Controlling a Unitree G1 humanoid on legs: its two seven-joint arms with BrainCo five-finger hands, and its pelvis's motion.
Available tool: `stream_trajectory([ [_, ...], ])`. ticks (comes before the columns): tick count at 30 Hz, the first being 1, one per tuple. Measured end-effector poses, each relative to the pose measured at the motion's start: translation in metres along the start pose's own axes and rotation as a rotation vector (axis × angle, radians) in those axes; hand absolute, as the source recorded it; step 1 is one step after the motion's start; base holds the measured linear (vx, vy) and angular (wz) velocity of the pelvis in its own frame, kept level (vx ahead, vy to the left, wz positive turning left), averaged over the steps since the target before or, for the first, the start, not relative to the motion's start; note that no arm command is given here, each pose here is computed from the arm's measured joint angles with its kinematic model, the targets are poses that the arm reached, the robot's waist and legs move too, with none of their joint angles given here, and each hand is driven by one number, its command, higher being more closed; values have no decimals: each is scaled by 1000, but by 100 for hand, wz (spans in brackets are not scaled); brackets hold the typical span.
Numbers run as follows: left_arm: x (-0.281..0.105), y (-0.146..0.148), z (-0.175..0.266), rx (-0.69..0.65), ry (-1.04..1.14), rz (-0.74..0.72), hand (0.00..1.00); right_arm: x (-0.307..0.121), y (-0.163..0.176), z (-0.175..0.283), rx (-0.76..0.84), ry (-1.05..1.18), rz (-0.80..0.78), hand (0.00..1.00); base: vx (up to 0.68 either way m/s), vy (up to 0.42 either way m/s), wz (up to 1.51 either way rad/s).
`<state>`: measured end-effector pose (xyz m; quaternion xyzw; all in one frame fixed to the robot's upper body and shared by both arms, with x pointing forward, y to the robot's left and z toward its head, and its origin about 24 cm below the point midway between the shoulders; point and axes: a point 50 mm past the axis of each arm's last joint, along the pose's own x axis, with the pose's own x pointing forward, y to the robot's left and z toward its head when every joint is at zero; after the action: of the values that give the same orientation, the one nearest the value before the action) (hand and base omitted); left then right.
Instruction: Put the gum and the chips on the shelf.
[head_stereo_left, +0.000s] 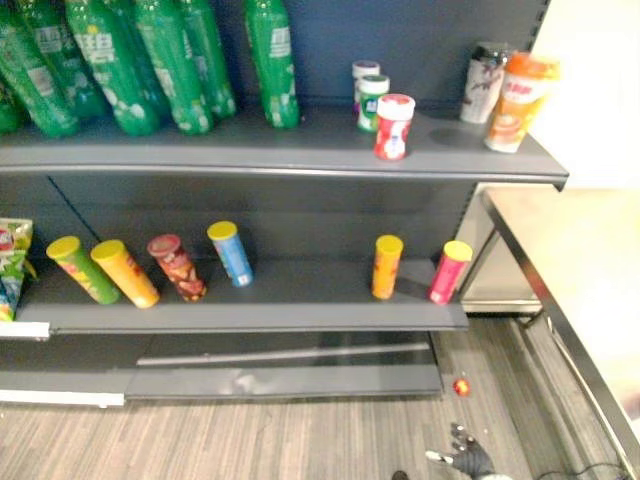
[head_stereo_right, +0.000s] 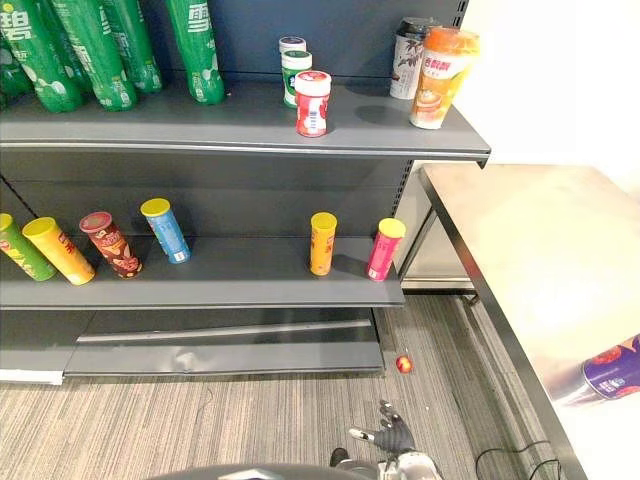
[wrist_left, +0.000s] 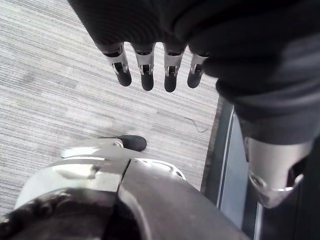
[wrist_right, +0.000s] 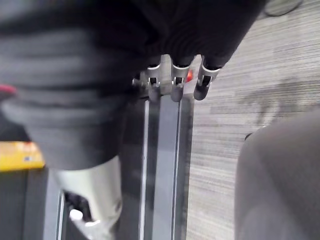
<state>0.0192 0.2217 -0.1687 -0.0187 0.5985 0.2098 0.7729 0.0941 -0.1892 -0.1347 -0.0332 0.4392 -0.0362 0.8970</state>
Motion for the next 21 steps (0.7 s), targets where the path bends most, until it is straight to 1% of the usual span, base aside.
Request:
stream_trajectory([
  [6, 0, 0, 1, -3, -13, -12, 0, -3, -13, -25, 70, 107, -84, 0, 43, 8, -4],
  [12, -1, -1, -2, -26, -11, -19, 0, -9, -20, -50, 192, 218, -169, 0, 51, 20, -9],
  [16, -1, -1, -1, -74, -9, -22, 0, -11, -20, -59, 286, 262, -216, 0, 44, 19, -3],
  [19, 1, -5, 12, -97, -41, -36, 0, -7, -22, -56, 330, 259, -234, 0, -1, 36, 4],
  [21, 2, -9, 18, -156, -56, -45, 0, -7, -24, -56, 377, 259, -256, 0, -51, 57, -22],
])
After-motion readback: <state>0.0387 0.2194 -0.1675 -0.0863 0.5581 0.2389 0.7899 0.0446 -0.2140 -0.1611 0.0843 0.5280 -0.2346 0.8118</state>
